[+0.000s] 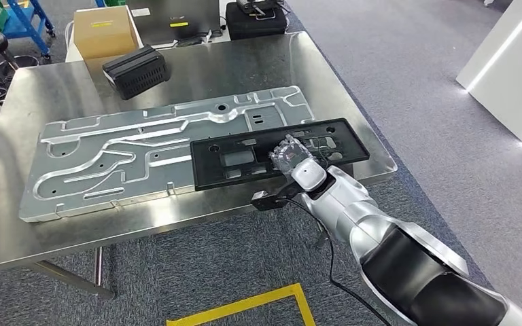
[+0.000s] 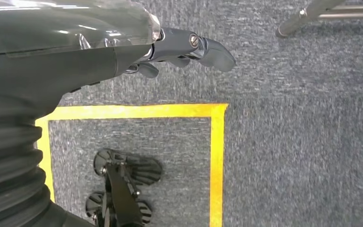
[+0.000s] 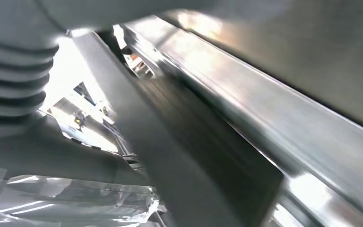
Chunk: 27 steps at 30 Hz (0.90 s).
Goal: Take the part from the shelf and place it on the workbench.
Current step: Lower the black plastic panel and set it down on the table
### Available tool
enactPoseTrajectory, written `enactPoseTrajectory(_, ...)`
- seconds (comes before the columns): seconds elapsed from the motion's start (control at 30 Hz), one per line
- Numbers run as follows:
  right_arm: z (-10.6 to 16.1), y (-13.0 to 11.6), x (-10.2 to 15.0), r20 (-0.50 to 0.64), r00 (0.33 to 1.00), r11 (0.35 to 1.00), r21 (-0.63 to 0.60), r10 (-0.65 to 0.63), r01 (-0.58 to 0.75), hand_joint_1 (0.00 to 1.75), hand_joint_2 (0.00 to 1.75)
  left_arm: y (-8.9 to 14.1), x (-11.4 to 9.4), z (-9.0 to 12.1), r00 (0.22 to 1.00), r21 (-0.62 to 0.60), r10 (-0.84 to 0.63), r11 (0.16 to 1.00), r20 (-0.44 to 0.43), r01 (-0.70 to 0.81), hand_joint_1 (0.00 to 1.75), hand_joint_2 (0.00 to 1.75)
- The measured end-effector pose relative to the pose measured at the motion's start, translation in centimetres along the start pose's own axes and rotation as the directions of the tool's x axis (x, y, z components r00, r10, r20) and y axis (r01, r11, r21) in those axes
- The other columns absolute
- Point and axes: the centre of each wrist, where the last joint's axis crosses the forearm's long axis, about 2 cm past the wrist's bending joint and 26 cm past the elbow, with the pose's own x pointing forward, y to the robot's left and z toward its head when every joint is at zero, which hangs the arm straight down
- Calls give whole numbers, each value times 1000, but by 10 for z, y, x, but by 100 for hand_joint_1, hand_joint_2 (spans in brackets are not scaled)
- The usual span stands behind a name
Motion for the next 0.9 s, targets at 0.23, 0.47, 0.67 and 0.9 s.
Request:
enactPoseTrajectory(0.23, 1, -2, -10, -38, 999, 983, -185, -20, 13, 0, 0, 7, -3, 2, 1000, 37, 5, 999, 3, -5, 0, 0)
enactPoseTrajectory(0.47, 0, -28, -5, 13, 996, 831, -550, -92, 84, 0, 0, 9, -3, 1, 1000, 47, 1, 999, 12, -1, 0, 0)
enactPoseTrajectory(0.67, 11, -80, -12, 106, 986, 581, -798, -127, 160, 0, 0, 9, -3, 1, 1000, 52, 1, 999, 9, -1, 0, 0)
enactPoseTrajectory(0.9, 28, -92, -32, 63, 972, 449, -879, -224, 161, 0, 0, 10, -3, 2, 1000, 55, 0, 998, 8, -1, 0, 0)
